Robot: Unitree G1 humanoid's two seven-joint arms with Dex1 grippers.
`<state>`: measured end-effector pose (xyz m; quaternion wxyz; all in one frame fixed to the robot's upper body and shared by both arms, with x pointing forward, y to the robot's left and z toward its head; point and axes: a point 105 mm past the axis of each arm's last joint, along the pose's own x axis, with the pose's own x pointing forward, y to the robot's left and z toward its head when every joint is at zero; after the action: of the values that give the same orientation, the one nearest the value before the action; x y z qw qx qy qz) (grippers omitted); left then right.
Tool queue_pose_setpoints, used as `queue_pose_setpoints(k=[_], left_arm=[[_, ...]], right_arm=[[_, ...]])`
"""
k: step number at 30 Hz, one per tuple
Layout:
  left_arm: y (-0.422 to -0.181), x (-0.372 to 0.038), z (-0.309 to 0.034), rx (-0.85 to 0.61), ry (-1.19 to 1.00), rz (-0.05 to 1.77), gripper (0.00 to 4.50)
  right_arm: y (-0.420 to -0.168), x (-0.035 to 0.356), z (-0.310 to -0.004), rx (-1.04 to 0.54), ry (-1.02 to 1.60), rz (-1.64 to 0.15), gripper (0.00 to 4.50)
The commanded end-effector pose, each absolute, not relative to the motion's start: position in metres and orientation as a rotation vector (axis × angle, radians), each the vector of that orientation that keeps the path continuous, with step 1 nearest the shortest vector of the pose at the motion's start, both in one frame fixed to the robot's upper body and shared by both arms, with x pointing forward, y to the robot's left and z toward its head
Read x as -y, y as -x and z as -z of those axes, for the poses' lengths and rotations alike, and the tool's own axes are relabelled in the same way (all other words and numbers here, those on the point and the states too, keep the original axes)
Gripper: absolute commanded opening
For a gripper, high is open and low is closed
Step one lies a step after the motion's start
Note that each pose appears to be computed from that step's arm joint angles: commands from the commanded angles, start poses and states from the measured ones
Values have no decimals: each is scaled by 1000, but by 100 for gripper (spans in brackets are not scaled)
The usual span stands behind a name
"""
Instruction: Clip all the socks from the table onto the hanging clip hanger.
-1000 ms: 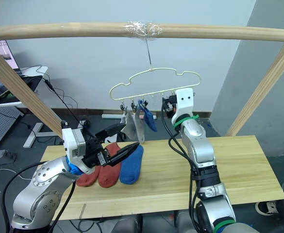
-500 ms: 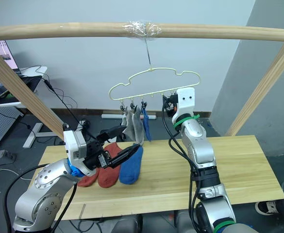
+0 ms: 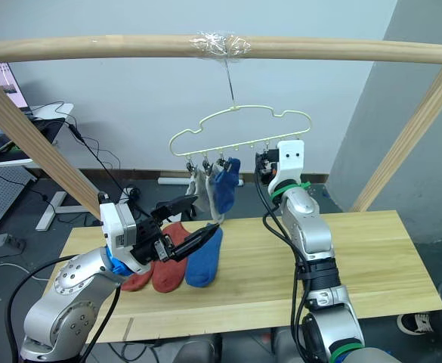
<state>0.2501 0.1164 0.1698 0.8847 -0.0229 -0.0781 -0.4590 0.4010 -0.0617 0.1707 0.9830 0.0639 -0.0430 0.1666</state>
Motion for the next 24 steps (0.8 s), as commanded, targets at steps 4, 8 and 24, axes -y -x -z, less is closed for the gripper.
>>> queue_pose_setpoints(k=[4,8,24], left_arm=[[-247,-111,-183,215,31,969,450],[-246,-109,-185,219,39,971,450],[-243,-106,-186,215,43,969,450]], right_arm=[[-404,55,-189,136,-148,-362,239],[-404,51,-191,140,-157,-376,239],[-406,46,-196,155,-186,-394,239]])
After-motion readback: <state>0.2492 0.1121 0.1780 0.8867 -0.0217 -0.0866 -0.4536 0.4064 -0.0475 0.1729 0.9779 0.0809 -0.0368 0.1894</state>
